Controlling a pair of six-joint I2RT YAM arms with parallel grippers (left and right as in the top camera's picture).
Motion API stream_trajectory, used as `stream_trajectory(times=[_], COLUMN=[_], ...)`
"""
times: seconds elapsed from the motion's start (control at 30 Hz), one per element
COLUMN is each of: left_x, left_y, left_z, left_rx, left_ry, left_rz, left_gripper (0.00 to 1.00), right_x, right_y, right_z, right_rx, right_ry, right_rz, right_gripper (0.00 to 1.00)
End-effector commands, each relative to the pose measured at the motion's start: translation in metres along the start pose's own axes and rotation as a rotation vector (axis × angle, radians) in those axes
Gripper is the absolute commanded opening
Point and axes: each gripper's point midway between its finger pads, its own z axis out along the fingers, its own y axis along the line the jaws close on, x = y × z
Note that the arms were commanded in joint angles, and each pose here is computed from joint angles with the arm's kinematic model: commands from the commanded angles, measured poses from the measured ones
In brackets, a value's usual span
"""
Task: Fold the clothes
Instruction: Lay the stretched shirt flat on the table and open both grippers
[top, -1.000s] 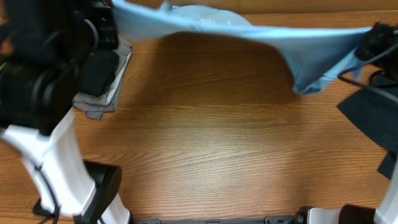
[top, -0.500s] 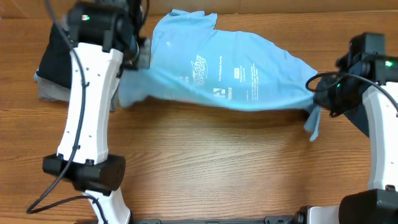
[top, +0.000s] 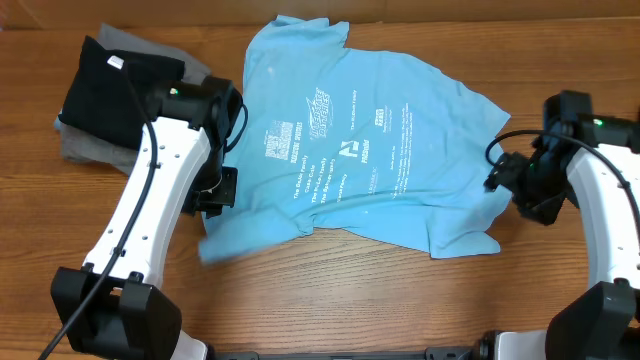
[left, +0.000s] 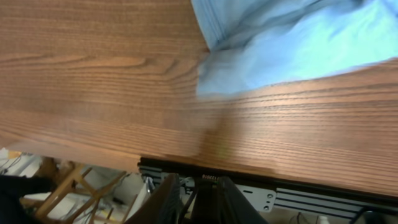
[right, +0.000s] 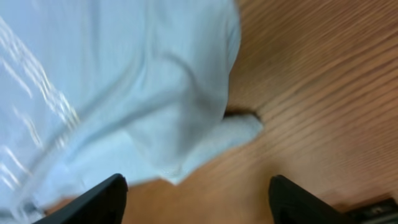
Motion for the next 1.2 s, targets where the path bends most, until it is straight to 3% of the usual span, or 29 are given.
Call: stream_trajectory(times=[0.0, 0.1, 0.2, 0.3, 0.47, 0.53, 0.57, 0.7, 0.8, 0.87, 0.93, 1.0, 1.03, 1.07, 1.13, 1.17], left_x=[0.002, -0.005, -0.02, -0.033, -0.036, -0.031, -0.028, -0.024, -0.026, -0.028, -0.03, -0.028, -0.026, -0.024, -0.018, -0.014], left_y=[0.008, 0.013, -0.001, -0.017, -0.035, -0.043, -0.046, -0.053, -0.055, -0.056, -0.052, -0.053, -0.053, -0.053, -0.048, -0.044], left_z=[-0.002, -0.002, -0.002, 0.003, 0.032, 0.048, 0.056, 0.088, 0.105, 0.115, 0.124, 0.135, 0.14, 0.144, 0.151, 0.153], left_rx=[-0.028, -0.044, 0.032, 0.108, 0.167, 0.195, 0.201, 0.211, 0.204, 0.202, 0.174, 0.18, 0.182, 0.18, 0.167, 0.156], left_ry=[-0.019, -0.048, -0.103, -0.14, -0.12, -0.09, -0.073, -0.052, -0.066, -0.077, -0.091, -0.093, -0.088, -0.082, -0.061, -0.046], left_rz=[-0.038, -0.071, -0.075, -0.041, -0.04, -0.036, -0.035, -0.054, -0.081, -0.101, -0.131, -0.152, -0.153, -0.156, -0.166, -0.175], left_gripper=[0.27, 0.36, 0.37, 0.42, 0.42, 0.42, 0.42, 0.43, 0.45, 0.46, 0.49, 0.51, 0.5, 0.41, 0.07, 0.04], right_x=[-0.014, -0.007, 0.005, 0.026, 0.052, 0.059, 0.062, 0.065, 0.063, 0.06, 0.058, 0.058, 0.06, 0.062, 0.063, 0.064], right_y=[-0.009, -0.006, -0.005, -0.005, -0.019, -0.023, -0.024, -0.032, -0.041, -0.041, -0.04, -0.04, -0.041, -0.042, -0.043, -0.043], right_z=[-0.003, 0.009, 0.026, 0.049, 0.085, 0.093, 0.096, 0.107, 0.114, 0.117, 0.118, 0.118, 0.117, 0.117, 0.116, 0.116], right_rx=[-0.01, -0.064, -0.082, -0.108, -0.071, -0.062, -0.06, -0.028, 0.015, 0.008, 0.003, 0.004, 0.009, 0.015, 0.019, 0.02], right_ry=[-0.055, -0.013, 0.038, 0.114, 0.183, 0.199, 0.202, 0.191, 0.16, 0.143, 0.135, 0.136, 0.143, 0.149, 0.155, 0.158], right_rz=[0.072, 0.089, 0.094, 0.108, 0.207, 0.221, 0.222, 0.258, 0.283, 0.284, 0.285, 0.284, 0.284, 0.285, 0.285, 0.286], right_gripper=[0.71, 0.61, 0.52, 0.52, 0.34, 0.34, 0.49, 0.62, 0.63, 0.57, 0.42, 0.33, 0.23, 0.15, 0.05, 0.04])
